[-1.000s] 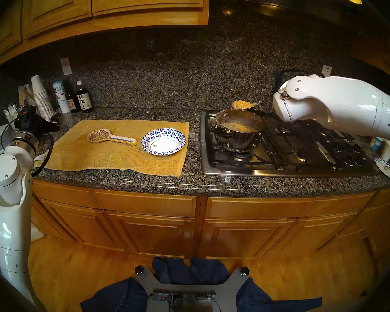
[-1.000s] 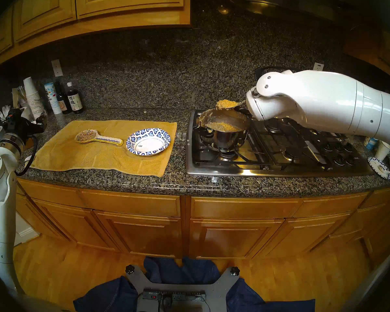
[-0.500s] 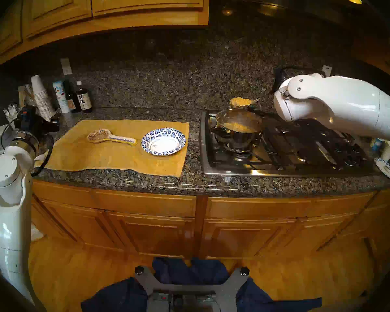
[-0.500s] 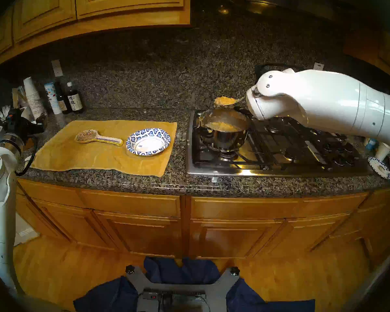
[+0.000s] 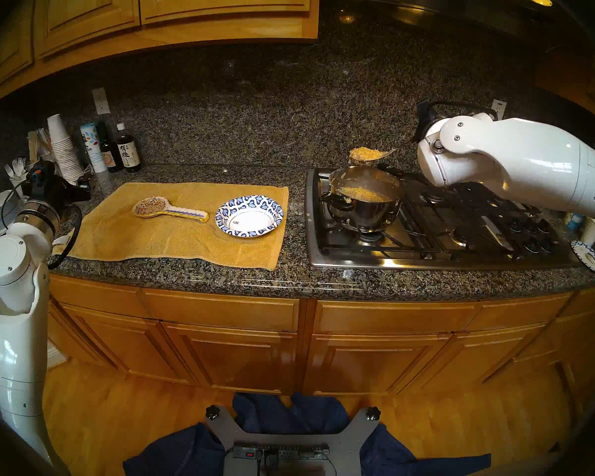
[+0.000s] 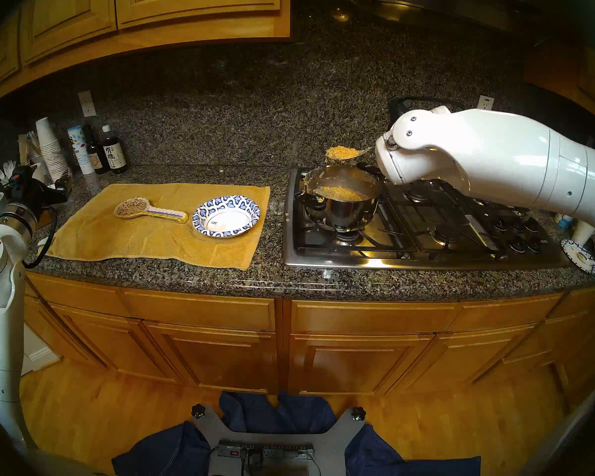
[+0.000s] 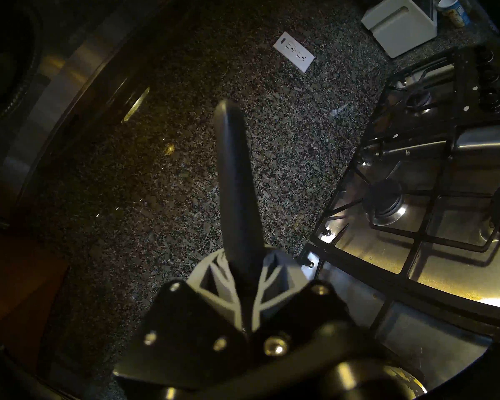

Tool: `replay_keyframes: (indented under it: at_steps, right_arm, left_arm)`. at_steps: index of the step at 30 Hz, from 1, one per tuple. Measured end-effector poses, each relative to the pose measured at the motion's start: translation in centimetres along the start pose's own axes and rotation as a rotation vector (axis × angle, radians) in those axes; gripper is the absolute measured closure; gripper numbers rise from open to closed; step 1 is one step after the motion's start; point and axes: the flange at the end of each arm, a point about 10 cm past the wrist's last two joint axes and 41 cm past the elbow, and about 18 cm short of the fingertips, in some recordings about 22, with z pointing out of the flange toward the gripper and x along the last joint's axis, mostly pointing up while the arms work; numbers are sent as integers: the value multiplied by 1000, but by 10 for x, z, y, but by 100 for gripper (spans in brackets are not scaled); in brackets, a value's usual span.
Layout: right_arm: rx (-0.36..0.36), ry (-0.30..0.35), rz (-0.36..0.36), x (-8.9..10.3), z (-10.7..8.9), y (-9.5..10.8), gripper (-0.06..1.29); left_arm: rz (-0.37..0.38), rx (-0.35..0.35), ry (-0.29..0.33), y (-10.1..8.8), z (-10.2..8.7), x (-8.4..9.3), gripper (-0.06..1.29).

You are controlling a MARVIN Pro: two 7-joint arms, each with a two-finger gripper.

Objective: Scoop oatmeal into bowl

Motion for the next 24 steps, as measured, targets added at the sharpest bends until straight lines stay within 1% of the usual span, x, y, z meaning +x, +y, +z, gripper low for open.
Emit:
replay_keyframes:
  at_steps: [4, 5, 9, 11, 14, 22, 24]
  right_arm:
    - [10, -12, 1, -5, -3, -3, 126]
    - [18, -22, 0, -10, -5, -7, 126]
    - [31, -39, -2, -17, -8, -12, 126]
    - [44, -55, -4, -25, -11, -18, 126]
    - [52, -65, -5, -31, -12, -22, 126]
    - [91, -107, -4, -55, -20, -44, 126]
    - [105, -123, -3, -63, -23, -52, 126]
  left_arm:
    - [0, 0, 0, 0, 0, 0, 0]
    - [0, 0, 0, 0, 0, 0, 0]
    - [0, 0, 0, 0, 0, 0, 0]
    - [0, 0, 0, 0, 0, 0, 0]
    - [0, 0, 0, 0, 0, 0, 0]
    - [0, 1, 0, 0, 0, 0, 0]
    - [0, 1, 0, 0, 0, 0, 0]
